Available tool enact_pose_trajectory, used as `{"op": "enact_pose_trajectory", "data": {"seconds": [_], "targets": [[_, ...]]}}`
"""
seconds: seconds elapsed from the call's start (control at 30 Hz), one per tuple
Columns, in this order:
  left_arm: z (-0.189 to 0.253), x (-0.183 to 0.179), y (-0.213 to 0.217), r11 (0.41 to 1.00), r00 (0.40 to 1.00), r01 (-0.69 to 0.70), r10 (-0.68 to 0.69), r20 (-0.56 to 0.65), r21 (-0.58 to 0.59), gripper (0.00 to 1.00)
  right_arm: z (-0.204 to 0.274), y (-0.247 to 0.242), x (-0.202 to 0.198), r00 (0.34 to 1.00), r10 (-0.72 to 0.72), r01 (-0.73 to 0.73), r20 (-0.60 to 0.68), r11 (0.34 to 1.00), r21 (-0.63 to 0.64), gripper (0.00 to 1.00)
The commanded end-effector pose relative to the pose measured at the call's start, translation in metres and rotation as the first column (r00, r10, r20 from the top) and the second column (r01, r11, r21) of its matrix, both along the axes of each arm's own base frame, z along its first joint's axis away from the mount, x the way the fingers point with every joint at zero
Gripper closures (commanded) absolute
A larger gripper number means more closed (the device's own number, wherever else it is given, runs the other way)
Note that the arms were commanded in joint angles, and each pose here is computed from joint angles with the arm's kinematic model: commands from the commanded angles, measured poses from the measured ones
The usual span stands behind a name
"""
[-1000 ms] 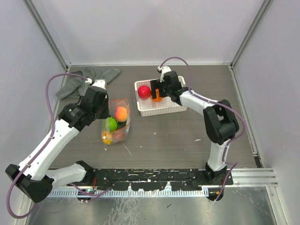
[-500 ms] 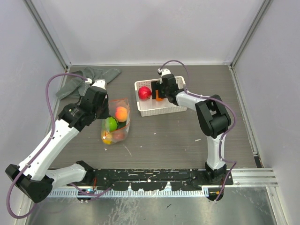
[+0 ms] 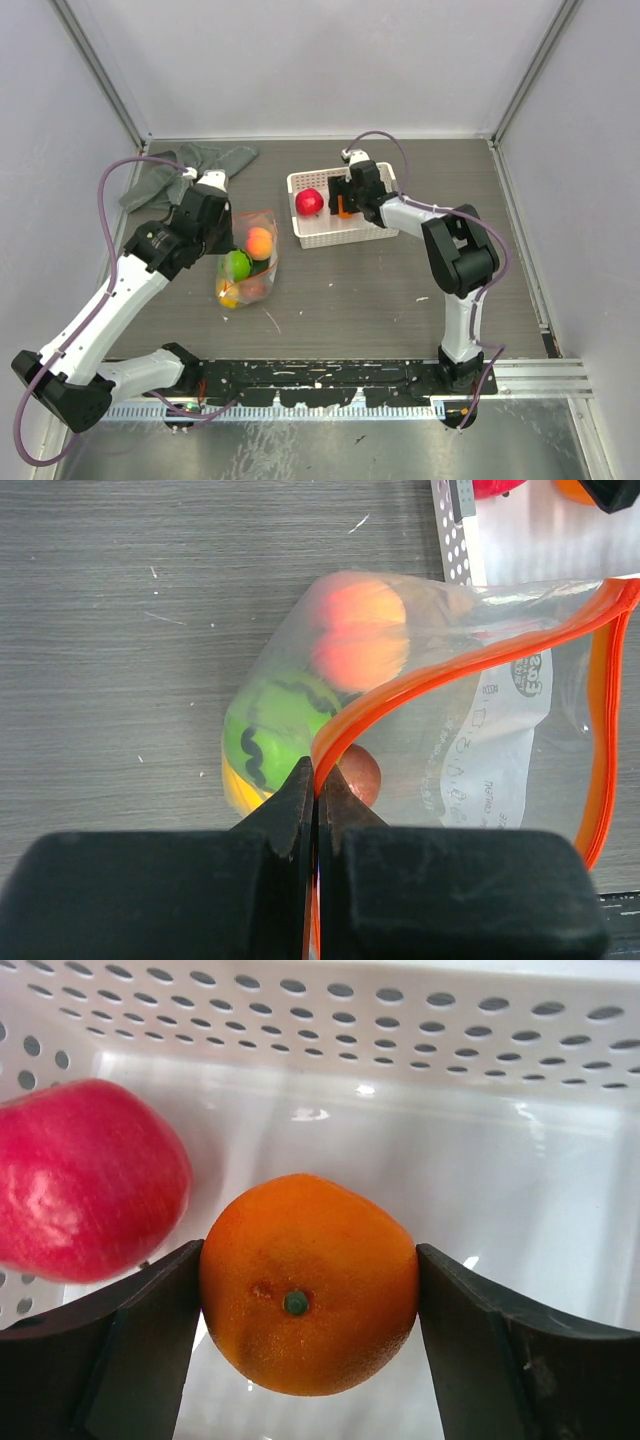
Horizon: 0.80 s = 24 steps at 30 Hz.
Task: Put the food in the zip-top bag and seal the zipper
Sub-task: Pick up the fake fruit from the bin.
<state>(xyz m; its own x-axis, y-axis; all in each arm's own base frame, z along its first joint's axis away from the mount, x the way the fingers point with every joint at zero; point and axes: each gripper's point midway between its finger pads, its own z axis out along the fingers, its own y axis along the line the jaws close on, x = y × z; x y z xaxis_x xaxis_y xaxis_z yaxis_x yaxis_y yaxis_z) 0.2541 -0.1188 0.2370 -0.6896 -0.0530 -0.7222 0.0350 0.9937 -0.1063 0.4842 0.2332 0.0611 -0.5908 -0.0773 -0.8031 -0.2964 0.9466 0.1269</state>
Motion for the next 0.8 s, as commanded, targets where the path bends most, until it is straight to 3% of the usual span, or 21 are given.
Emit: {"op": "enact_pose_trajectory", "data": {"seconds": [0.0,0.43,0.77], "targets": [[0.023,0.007,-0.004,0.999,0.998,0.007,-0.004,0.068,-0.044,1.00,0.069,-0.005,-0.003,0.992,-0.003,-0.004,0.129,0.999,0.048,0.39],[0.028,0.007,-0.007,0.997,0.997,0.009,-0.003,0.081,-0.072,1.00,0.173,0.003,-0.066,0.956,0.080,-0.116,0.281,0.987,0.114,0.44],[0.033,0.004,-0.008,0.995,0.996,0.006,0.002,0.085,-0.095,1.00,0.255,0.055,-0.145,0.846,0.260,-0.348,0.466,0.931,0.112,0.44]]}}
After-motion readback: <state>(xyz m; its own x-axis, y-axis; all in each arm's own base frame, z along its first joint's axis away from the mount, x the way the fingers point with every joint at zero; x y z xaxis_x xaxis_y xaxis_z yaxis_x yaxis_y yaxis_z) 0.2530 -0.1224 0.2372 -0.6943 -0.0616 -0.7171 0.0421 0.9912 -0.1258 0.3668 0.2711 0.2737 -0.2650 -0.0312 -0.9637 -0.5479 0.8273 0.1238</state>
